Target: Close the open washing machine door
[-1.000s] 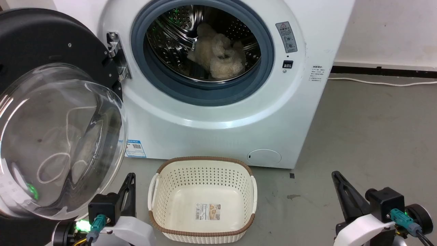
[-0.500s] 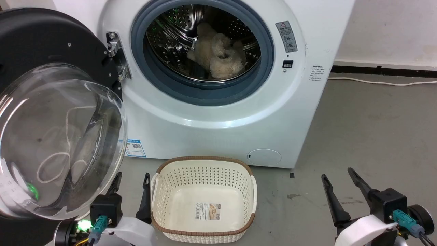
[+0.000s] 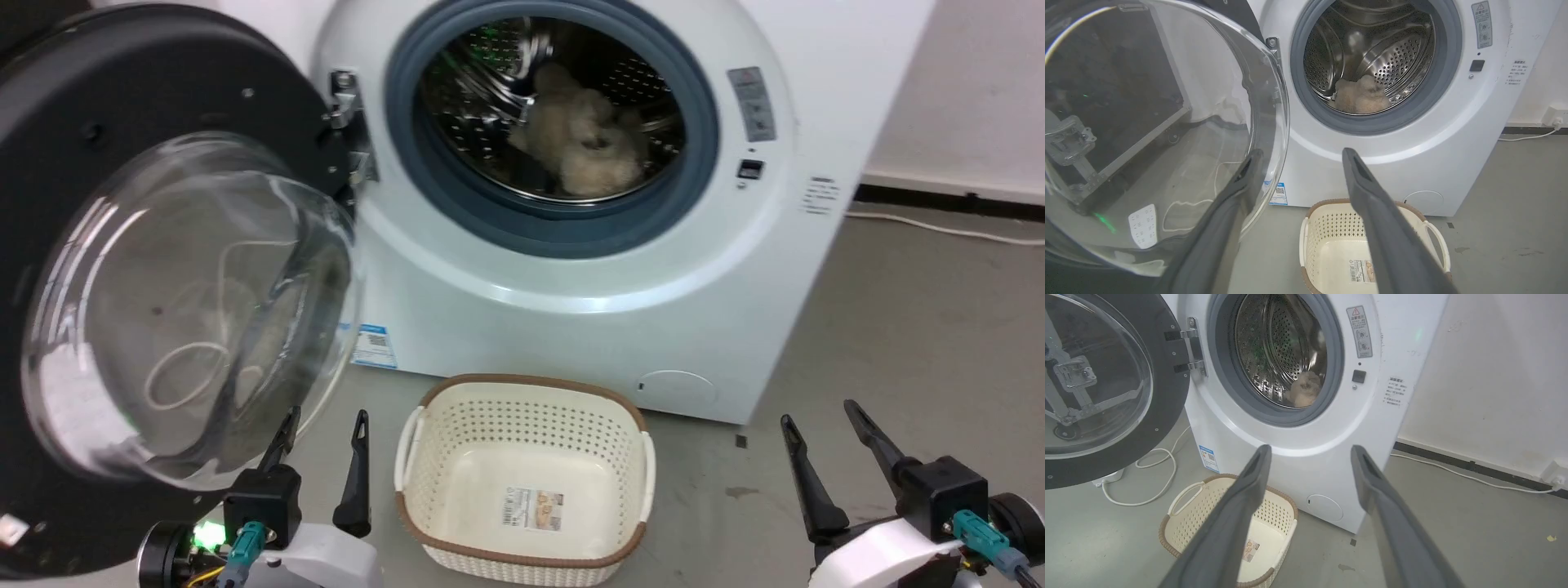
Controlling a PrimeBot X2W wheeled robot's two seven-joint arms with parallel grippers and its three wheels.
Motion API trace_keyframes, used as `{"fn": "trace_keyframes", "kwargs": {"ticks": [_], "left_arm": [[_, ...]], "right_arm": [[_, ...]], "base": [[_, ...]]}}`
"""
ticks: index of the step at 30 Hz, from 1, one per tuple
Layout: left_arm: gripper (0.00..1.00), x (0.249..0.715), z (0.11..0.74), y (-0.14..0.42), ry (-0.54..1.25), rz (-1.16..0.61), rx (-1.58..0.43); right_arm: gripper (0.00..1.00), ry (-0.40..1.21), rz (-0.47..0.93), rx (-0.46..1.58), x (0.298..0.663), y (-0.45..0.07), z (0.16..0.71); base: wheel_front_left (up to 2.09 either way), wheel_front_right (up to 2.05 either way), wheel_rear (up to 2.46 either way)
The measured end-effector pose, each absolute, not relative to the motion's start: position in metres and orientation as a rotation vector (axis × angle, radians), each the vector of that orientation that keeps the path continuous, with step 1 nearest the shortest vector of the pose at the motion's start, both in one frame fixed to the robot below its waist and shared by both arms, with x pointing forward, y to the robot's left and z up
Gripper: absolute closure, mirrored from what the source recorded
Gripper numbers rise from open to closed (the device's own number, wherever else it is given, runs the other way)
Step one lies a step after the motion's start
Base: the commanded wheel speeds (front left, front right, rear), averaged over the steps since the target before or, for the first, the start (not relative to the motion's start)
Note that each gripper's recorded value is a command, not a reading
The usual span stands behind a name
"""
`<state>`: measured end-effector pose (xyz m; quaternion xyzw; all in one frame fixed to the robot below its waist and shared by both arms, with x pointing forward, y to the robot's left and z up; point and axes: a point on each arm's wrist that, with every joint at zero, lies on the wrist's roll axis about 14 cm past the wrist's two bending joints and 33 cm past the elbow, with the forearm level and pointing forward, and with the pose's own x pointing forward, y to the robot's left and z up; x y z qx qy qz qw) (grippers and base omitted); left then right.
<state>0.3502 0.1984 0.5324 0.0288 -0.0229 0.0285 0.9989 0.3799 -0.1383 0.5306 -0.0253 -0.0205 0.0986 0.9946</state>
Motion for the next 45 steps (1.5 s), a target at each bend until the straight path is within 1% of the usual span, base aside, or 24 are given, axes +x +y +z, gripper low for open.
{"fn": "trace_keyframes", "kwargs": {"ticks": [24,45], "left_arm": [[0.0,0.317,0.539,0.241,-0.091,0.212,0.081],[0.0,0.293,0.548,0.262,-0.138,0.298,0.105]], "right_arm": [[0.0,-0.038,0.42,-0.068,0.388,-0.064,0.518],[0.0,-0.056,0.542,-0.065,0.387,-0.023,0.515]], "base": [[0.0,0.0,0.0],[0.0,0.0,0.0]]}}
